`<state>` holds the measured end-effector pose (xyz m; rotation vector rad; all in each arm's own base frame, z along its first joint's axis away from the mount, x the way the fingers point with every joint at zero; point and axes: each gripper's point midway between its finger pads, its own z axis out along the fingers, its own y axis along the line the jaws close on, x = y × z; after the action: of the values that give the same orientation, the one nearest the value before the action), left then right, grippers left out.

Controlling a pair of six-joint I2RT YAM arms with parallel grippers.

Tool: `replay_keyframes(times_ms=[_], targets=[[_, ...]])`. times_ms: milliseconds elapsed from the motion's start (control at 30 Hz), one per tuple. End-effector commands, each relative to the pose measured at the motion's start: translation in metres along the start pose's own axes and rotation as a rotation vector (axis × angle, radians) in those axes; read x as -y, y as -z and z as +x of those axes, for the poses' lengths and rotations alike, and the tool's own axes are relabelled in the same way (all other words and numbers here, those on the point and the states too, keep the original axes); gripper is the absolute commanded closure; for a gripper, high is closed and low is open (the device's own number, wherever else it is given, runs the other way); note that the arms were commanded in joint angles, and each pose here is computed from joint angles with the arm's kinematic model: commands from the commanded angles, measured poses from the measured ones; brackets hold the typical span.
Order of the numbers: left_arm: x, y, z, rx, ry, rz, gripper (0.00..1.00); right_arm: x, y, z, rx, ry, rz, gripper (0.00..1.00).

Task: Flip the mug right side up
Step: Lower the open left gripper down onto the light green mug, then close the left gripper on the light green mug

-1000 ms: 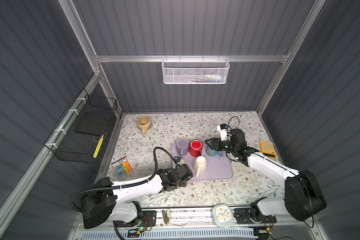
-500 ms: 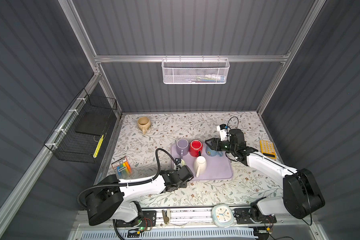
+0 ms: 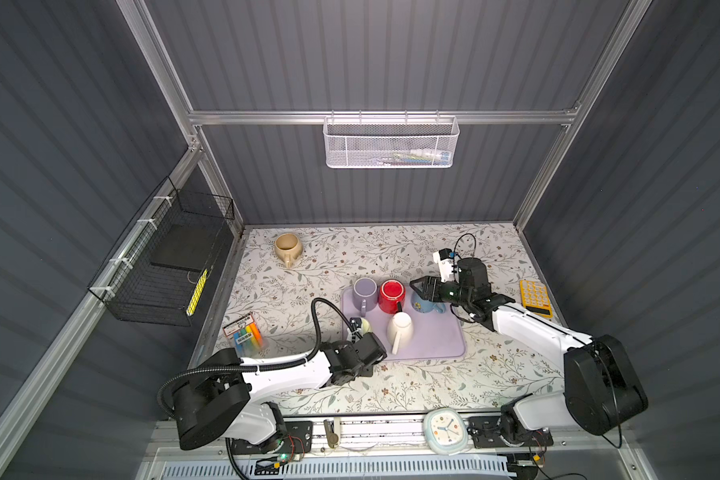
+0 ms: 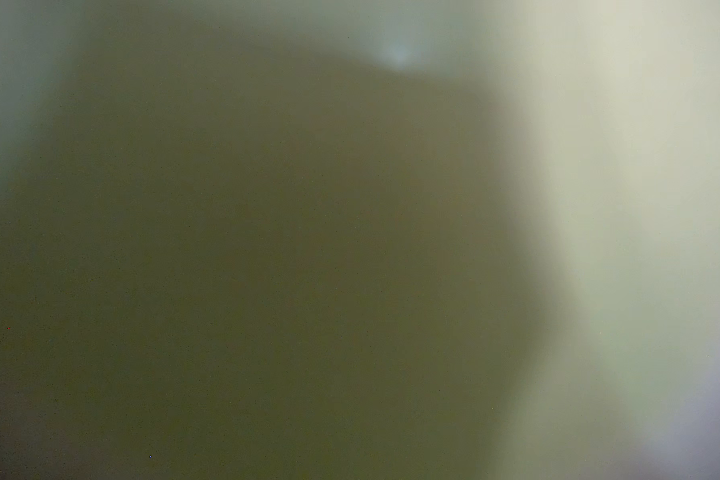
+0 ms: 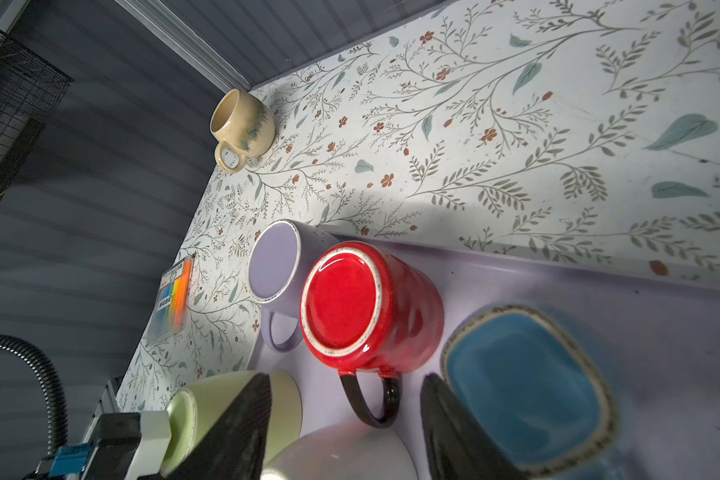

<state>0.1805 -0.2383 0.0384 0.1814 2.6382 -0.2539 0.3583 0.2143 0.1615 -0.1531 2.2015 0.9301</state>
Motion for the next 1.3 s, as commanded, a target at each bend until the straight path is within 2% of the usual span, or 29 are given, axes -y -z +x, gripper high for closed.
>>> replay_keyframes(times_ms=[0,1267], targets=[[-0.0056,-0.0034,0.0026,0.006,-0.014,-0.028,0.63,-0.0002,-0.0003,-0.0044,0.011,0.002,-0.006,0.40],[-0.0063,0.0057,-0.0036,0.034,-0.062,-0.012,0.90,0.0012,0.0017,-0.0018,0.013,0.000,-0.003,0.40]])
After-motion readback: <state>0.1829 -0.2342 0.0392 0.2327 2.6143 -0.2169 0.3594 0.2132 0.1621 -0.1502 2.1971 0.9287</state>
